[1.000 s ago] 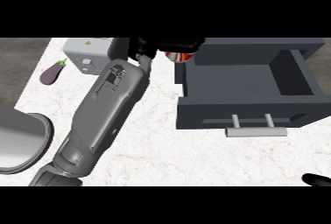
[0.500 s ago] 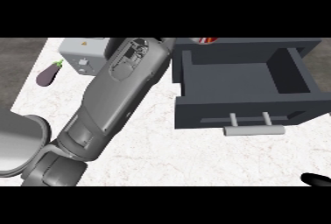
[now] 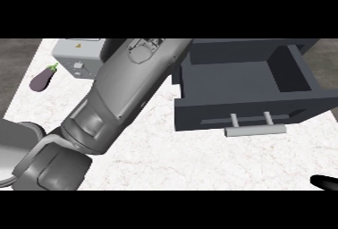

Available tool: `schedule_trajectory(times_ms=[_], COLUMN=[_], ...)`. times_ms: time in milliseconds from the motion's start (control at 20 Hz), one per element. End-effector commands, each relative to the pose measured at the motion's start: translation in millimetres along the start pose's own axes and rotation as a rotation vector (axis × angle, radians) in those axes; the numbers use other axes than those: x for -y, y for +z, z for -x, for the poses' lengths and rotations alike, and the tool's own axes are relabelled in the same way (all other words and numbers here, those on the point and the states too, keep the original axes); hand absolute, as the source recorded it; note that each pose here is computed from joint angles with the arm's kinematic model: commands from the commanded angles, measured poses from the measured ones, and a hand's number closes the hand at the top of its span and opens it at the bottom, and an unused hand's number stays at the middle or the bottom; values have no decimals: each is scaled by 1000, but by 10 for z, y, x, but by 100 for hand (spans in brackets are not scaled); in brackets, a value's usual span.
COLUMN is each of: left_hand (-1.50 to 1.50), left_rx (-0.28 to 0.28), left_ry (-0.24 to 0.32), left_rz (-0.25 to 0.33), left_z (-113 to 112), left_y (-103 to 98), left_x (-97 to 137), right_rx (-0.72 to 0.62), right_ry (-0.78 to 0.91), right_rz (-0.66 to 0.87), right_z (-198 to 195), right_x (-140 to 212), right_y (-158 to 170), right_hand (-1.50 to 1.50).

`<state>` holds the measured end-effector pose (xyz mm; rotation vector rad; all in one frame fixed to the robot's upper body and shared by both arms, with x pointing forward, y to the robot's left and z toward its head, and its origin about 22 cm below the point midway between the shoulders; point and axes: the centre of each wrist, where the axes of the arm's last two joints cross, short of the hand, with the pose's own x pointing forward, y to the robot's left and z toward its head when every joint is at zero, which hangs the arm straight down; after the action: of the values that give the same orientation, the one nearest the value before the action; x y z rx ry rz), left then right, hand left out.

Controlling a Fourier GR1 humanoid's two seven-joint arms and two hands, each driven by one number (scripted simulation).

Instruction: Pick up the can, place it into the drawer and close the drawer

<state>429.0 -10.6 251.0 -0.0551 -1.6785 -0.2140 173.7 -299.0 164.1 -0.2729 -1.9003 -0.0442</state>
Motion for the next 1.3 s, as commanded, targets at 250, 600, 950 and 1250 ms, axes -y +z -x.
schedule_trajectory(times_ms=[250, 600, 950, 1250], left_hand=[150, -150, -150, -150], left_rx=[18, 17, 42, 12], left_ry=[-62, -79, -33, 9], left_rz=[-101, -195, -205, -232], left_z=[-59, -11, -4, 2], left_y=[-47, -65, -77, -79], left_x=[99, 98, 80, 78], right_rx=[6, 13, 105, 213], right_ry=[-10, 9, 144, 327], right_rz=[-28, -61, -122, -175], right_z=[-44, -35, -135, -178], right_x=[-98, -69, -235, -272], right_y=[-101, -149, -225, -455], right_hand=[-150, -150, -150, -150])
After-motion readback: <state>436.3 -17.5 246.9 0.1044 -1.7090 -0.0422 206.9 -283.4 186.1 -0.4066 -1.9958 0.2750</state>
